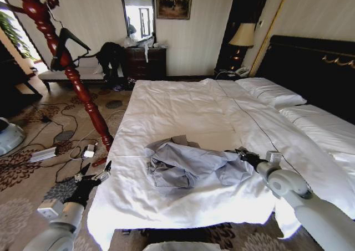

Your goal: Pick up the clothes from the bed and hang them on the clothes hanger.

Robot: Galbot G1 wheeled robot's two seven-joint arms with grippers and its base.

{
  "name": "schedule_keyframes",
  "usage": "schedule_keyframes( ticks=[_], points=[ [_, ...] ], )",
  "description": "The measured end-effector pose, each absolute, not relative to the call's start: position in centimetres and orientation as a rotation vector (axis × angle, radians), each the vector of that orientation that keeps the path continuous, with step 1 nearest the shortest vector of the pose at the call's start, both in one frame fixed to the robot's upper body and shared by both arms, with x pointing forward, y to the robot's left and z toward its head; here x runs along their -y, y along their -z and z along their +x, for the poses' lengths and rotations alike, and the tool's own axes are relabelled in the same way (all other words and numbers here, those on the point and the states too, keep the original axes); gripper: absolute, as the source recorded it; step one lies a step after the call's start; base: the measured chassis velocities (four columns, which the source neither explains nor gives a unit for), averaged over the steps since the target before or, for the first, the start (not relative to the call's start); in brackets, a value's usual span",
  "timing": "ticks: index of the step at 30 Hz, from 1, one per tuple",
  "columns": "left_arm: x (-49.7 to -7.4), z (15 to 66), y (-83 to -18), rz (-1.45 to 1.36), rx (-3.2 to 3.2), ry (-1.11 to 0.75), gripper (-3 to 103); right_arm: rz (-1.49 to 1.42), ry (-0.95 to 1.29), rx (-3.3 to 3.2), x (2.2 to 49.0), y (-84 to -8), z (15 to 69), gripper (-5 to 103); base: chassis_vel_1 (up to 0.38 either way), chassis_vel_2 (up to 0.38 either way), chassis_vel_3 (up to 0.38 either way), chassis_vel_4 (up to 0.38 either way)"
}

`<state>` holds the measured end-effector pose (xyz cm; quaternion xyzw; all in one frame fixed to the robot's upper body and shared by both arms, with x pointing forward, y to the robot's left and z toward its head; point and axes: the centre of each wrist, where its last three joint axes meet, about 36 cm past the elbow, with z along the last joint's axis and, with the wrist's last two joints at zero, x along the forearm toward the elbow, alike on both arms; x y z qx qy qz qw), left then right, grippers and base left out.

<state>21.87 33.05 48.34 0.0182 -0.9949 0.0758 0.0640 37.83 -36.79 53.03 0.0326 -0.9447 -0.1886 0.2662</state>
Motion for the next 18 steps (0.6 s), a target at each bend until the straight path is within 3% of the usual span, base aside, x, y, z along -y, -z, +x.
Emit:
schedule_keyframes(
  ticks=[2,4,6,7,9,12,13,18],
  points=[
    [-33.0,21.8,-48.3,0.06,3.005,-0.232,100,0.098,0.549,2.545,36.3,-53.6,37.6,45,0.0,0.0,0.0,0.0],
    [-33.1,21.5,-48.3,0.067,3.01,-0.235,100,0.106,0.553,2.558,35.5,-54.6,37.2,56,0.0,0.0,0.0,0.0],
    [-33.2,21.3,-48.3,0.074,3.012,-0.237,100,0.049,0.344,2.655,35.4,-54.4,36.8,67,0.0,0.0,0.0,0.0],
    [-33.2,21.2,-48.3,0.076,3.013,-0.238,100,0.032,0.229,2.7,35.6,-54.3,36.7,67,0.0,0.0,0.0,0.0],
    [-33.2,21.1,-48.3,0.078,3.013,-0.239,100,0.029,0.183,2.715,35.6,-54.4,36.7,72,0.0,0.0,0.0,0.0],
    [-33.3,20.9,-48.3,0.084,3.016,-0.24,100,0.025,0.517,2.623,34.4,-57.1,36.6,88,0.0,0.0,0.0,0.0],
    [-33.3,20.9,-48.3,0.085,3.018,-0.24,100,0.026,0.632,2.577,34.1,-58.0,36.8,88,0.0,0.0,0.0,0.0],
    [-33.2,20.8,-48.4,0.087,3.021,-0.237,100,0.057,0.728,2.419,33.3,-59.0,36.6,99,0.0,0.0,0.0,0.0]
  ],
)
